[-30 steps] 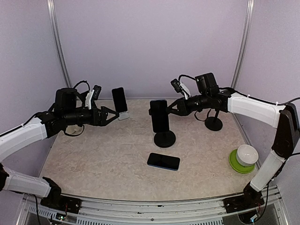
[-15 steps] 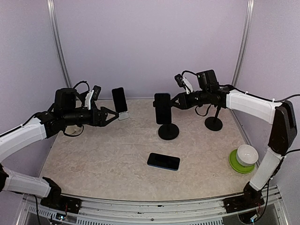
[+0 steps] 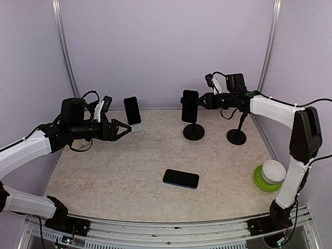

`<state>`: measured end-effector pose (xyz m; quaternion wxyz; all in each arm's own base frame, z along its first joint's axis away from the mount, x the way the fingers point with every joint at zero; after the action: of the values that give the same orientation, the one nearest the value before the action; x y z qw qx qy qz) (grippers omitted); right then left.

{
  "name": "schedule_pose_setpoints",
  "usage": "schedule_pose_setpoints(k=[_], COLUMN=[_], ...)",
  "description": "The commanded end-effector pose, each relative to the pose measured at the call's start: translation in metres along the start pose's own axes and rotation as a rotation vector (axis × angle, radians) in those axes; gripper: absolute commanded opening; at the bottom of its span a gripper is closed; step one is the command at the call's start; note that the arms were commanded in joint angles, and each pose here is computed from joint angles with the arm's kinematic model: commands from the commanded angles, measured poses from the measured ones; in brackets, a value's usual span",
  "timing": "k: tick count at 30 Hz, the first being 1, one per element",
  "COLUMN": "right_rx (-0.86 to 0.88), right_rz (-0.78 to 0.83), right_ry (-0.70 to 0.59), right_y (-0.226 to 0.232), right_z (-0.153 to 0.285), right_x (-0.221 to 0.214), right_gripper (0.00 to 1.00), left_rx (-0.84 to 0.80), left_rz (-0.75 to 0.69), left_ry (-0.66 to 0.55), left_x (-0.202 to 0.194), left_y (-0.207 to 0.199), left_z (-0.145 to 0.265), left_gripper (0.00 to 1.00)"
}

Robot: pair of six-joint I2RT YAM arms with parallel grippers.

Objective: Place the phone on the phone stand
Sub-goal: Move the phone stand with the phone to the center of the board.

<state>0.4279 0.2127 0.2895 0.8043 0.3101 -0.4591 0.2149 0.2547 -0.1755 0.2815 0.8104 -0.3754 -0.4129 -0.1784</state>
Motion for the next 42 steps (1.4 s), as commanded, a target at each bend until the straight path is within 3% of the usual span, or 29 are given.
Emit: schedule_pose_setpoints(k=[1, 9, 16, 23, 42], right_rx=[-0.005, 0.001, 0.072, 0.168, 0.158], right_rz=[0.058, 0.001, -0.008, -0.008, -0.012], right_ry=[-0.231, -0.309, -0.294, -0.238, -0.182], right_y=[-0.012, -0.055, -0.084, -0.095, -0.1], right_z=[0.013, 0.013, 0.003, -0.01, -0.015], right_x=[0.057, 0.072, 0.078, 0.076, 0.063], right_gripper=[0.0, 0.0, 0.0, 0.0, 0.0], left_rx=[0.001, 0.004, 0.01, 0.011, -0.002], left_rz=[-0.01, -0.01, -0.014, -0.016, -0.002], left_ry=[-0.02, -0.021, -0.021, -0.023, -0.021], left_x=[0.007, 0.007, 0.006, 0.005, 0.001], left_y=[-0.003, -0.004, -0.005, -0.005, -0.005], left_z=[0.007, 0.01, 0.013, 0.015, 0.014], left_gripper=[0.99, 0.99, 0.99, 0.99, 0.99])
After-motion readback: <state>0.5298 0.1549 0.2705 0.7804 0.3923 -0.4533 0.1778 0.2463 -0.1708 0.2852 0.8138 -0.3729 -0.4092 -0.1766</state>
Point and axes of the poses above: each gripper's point midway between its finger pads, its own z axis back along the fingers, its own y axis along the line the jaws close on, x = y × z, the point moved 8 cm from there along z, back along the fingers, and after that the axes turned 1 degree about z, right-handed, at the moved point
